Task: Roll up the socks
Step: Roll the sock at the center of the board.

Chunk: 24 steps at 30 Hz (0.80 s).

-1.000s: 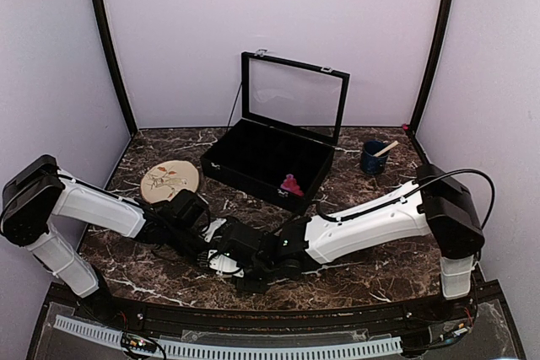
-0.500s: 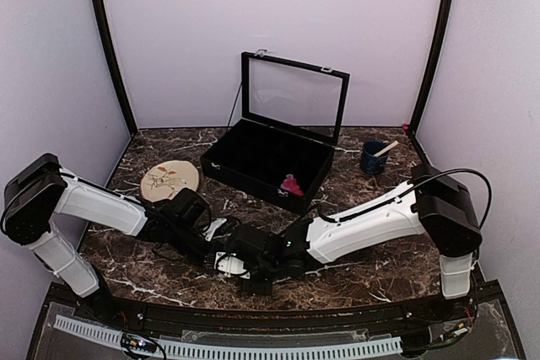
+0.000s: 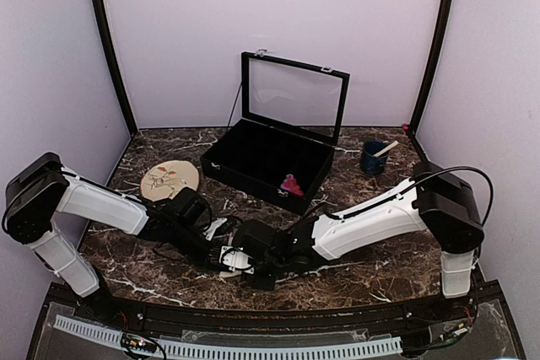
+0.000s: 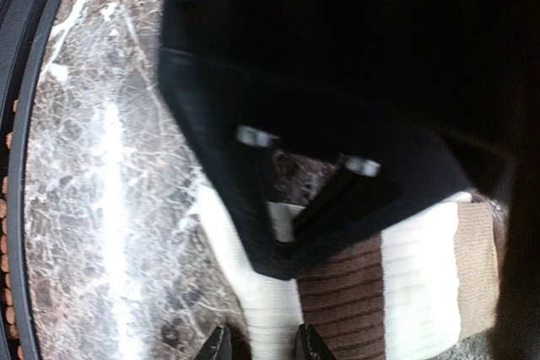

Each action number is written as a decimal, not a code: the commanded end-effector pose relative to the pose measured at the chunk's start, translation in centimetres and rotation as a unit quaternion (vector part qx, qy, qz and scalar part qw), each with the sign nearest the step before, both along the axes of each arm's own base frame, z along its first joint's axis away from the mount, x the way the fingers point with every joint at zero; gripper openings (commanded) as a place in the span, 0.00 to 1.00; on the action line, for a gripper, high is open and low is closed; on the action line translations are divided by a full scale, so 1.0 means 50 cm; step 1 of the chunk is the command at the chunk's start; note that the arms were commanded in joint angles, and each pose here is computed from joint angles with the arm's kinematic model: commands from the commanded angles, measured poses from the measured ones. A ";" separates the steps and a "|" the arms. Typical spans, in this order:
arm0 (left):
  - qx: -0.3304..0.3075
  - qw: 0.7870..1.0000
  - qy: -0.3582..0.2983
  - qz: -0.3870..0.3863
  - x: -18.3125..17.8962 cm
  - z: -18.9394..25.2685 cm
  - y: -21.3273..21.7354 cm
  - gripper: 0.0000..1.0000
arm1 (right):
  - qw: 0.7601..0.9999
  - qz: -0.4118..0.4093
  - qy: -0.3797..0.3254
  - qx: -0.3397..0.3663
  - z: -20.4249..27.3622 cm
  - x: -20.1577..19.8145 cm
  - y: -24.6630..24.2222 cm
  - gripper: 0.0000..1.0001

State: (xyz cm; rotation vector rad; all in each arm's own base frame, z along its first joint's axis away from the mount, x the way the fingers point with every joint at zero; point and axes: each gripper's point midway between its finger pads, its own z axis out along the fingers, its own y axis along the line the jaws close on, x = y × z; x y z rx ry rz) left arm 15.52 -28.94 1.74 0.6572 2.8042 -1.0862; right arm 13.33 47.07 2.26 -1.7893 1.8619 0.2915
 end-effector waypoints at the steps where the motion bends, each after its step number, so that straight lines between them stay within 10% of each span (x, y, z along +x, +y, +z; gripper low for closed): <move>1: 0.091 0.995 0.041 0.014 -0.035 -0.070 0.068 0.00 | 0.999 -0.027 0.003 -0.033 -0.028 0.025 -0.051 0.28; 20: 0.095 0.994 0.043 0.024 -0.030 -0.070 0.075 0.00 | 0.997 -0.030 0.062 -0.046 -0.063 -0.006 -0.080 0.00; 24: 0.102 0.993 0.037 0.040 -0.023 -0.070 0.082 0.19 | 0.993 -0.037 0.110 -0.034 -0.055 -0.017 -0.077 0.00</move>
